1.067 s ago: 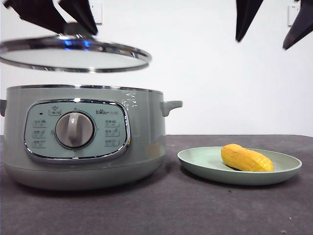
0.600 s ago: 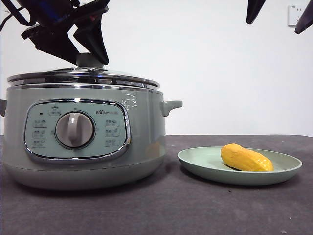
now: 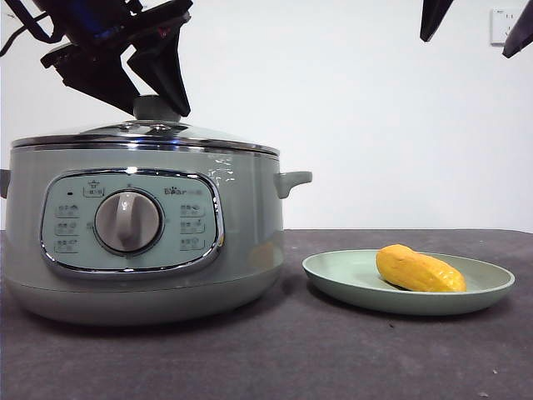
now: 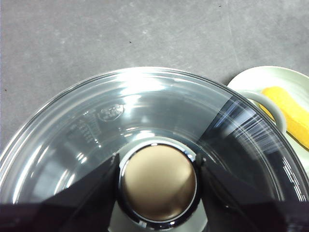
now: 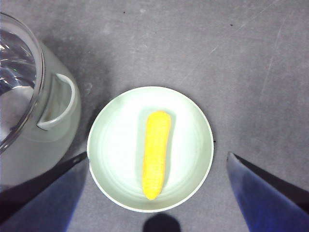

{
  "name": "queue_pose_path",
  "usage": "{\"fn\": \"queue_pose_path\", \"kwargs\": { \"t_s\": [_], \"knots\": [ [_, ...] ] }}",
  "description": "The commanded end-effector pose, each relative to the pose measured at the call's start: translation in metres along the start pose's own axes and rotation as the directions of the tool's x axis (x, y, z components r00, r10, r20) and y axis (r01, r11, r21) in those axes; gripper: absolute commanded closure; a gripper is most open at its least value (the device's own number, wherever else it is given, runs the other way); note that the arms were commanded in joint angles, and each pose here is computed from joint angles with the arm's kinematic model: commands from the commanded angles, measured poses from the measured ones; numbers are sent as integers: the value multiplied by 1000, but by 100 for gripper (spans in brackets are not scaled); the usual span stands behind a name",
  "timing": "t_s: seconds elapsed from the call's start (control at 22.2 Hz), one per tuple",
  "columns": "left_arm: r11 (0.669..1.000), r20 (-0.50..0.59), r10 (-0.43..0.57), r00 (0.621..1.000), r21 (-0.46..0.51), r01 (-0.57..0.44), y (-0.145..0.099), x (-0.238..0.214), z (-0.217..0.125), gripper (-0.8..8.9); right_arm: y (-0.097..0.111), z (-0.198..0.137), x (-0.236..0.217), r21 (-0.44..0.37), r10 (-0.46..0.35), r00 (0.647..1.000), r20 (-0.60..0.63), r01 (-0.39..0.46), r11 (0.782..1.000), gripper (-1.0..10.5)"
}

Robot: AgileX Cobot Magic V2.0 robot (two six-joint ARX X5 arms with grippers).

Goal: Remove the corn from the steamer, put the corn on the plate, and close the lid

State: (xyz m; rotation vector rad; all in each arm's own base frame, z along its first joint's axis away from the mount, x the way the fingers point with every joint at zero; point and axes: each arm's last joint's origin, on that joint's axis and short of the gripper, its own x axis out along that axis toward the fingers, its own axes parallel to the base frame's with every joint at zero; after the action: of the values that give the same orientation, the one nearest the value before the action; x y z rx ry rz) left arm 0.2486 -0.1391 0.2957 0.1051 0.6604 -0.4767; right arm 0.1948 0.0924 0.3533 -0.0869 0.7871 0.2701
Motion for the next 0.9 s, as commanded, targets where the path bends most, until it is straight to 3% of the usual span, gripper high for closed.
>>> {"fn": "queue_pose_path", "kwargs": {
  "t_s": [0.05,0.09,0.18,0.23,0.59,0.77,0.9],
  "knots": [
    [1000,-7,-28,1000,-3,28,-4,0,-1,810,0,-1,2,9,-2,1000,-5,2,1000,474],
    [1000,-7,-29,1000,-3,29,-4,0,-1,769,0,-1,2,9,-2,1000,-5,2,1000,474],
    [1000,-6,-29,1000,-3,29,-4,0,0,471,0,-1,2,9,-2,1000,-5,2,1000,474],
    [1000,-4,-28,1000,-3,28,-4,0,0,381,0,-1,2,9,-2,1000,-5,2,1000,474],
    [998,80,60,995,3,-60,5,-9,8,374,0,-1,2,-8,-3,1000,-10,3,1000,474],
    [999,203,43,978,1,-45,3,-56,14,374,1,2,2,-48,5,1000,29,-3,999,474],
    [1000,236,23,972,1,-24,2,-100,6,398,0,4,-5,-58,13,997,77,-8,998,488]
  ]
}}
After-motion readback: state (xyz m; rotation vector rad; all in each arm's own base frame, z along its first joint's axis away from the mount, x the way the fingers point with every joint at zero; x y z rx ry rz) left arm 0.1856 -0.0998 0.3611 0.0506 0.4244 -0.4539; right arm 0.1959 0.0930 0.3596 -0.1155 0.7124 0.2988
